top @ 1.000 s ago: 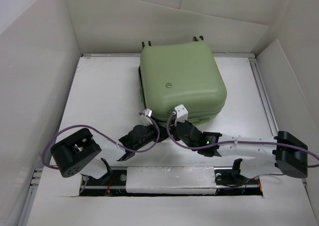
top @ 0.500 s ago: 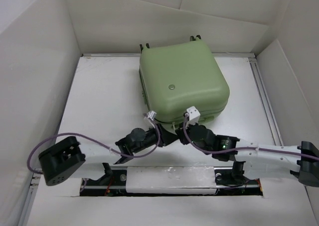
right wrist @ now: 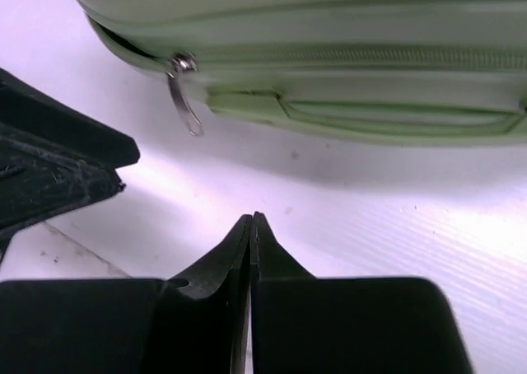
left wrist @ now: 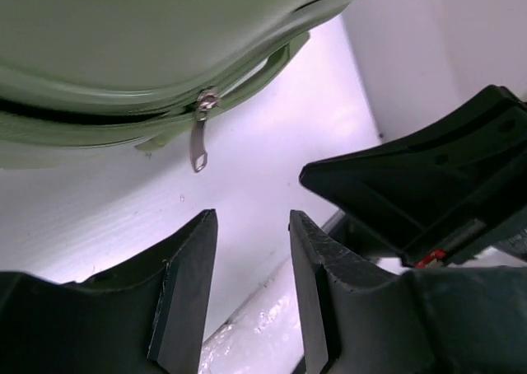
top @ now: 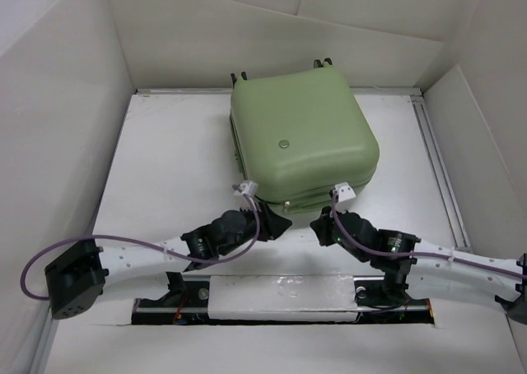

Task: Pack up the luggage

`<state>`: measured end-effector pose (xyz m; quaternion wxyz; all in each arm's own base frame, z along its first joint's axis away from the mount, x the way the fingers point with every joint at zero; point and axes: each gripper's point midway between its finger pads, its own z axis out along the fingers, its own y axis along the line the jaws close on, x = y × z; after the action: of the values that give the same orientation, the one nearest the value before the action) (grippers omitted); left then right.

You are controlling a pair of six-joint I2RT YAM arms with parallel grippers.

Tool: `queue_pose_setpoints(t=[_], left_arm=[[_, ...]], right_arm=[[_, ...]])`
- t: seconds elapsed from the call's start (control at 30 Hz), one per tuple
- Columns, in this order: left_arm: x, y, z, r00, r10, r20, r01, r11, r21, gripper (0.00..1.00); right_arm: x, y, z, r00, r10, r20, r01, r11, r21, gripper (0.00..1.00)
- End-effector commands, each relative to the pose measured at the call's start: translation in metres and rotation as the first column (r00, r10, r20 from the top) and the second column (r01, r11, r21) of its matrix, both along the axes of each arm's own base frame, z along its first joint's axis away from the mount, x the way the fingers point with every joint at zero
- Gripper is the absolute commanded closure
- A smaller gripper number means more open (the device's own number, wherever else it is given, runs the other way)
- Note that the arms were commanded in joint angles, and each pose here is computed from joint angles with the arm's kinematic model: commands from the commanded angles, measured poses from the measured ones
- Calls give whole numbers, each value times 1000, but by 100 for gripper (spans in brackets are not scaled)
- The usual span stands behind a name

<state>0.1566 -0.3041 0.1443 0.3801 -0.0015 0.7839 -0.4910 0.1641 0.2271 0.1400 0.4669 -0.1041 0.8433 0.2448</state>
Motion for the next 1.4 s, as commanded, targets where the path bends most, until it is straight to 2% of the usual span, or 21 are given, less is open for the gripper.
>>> queue_pose_setpoints(t=[0.0, 0.03, 0.07, 0.17, 0.27, 0.47, 0.53, 0.67, 0.83, 1.03, 1.17, 1.27, 1.37], left_arm=[[16, -11, 15, 992, 97, 82, -107, 986, 129, 63], [16, -7, 4, 990, 113, 81, -127, 969, 212, 63], [20, -11, 12, 987, 133, 93, -151, 963, 222, 63], [26, -5, 9, 977, 197, 84, -212, 948, 238, 61], [27, -4, 4, 974, 208, 91, -223, 951, 215, 55], [29, -2, -11, 970, 232, 68, -241, 931, 273, 55], [28, -5, -5, 971, 227, 69, -237, 944, 231, 55], [34, -9, -11, 973, 220, 67, -230, 945, 234, 53], [41, -20, -4, 974, 214, 75, -223, 961, 165, 53], [49, -32, -5, 972, 216, 93, -229, 959, 166, 54], [51, -35, -5, 969, 227, 100, -239, 960, 144, 61], [53, -34, -3, 964, 247, 95, -257, 960, 111, 71], [55, -34, 8, 959, 264, 105, -271, 961, 58, 74]], right_arm=[[0, -4, -8, 999, -39, -33, 40, 999, 10, 95], [1, -3, -7, 998, -43, -35, 44, 999, 25, 90], [0, -4, -10, 998, -43, -38, 44, 999, 16, 78], [-1, 0, -12, 999, -32, -41, 34, 999, 27, 67], [-1, 4, -13, 999, -22, -35, 24, 998, 55, 67], [-4, 6, -16, 999, 2, -36, 0, 998, 64, 58], [-4, 6, -16, 999, 2, -36, 0, 998, 64, 55], [-3, 7, -11, 1000, 3, -29, 0, 997, 81, 55], [-2, 8, -7, 1000, 7, -16, -5, 996, 92, 55], [-1, 5, -6, 1000, -18, -14, 20, 994, 111, 55], [-1, 8, -1, 999, -29, -17, 32, 984, 173, 55], [-2, 11, -6, 999, -23, -22, 27, 980, 198, 55], [-4, 13, -10, 999, -10, -32, 16, 976, 216, 57]])
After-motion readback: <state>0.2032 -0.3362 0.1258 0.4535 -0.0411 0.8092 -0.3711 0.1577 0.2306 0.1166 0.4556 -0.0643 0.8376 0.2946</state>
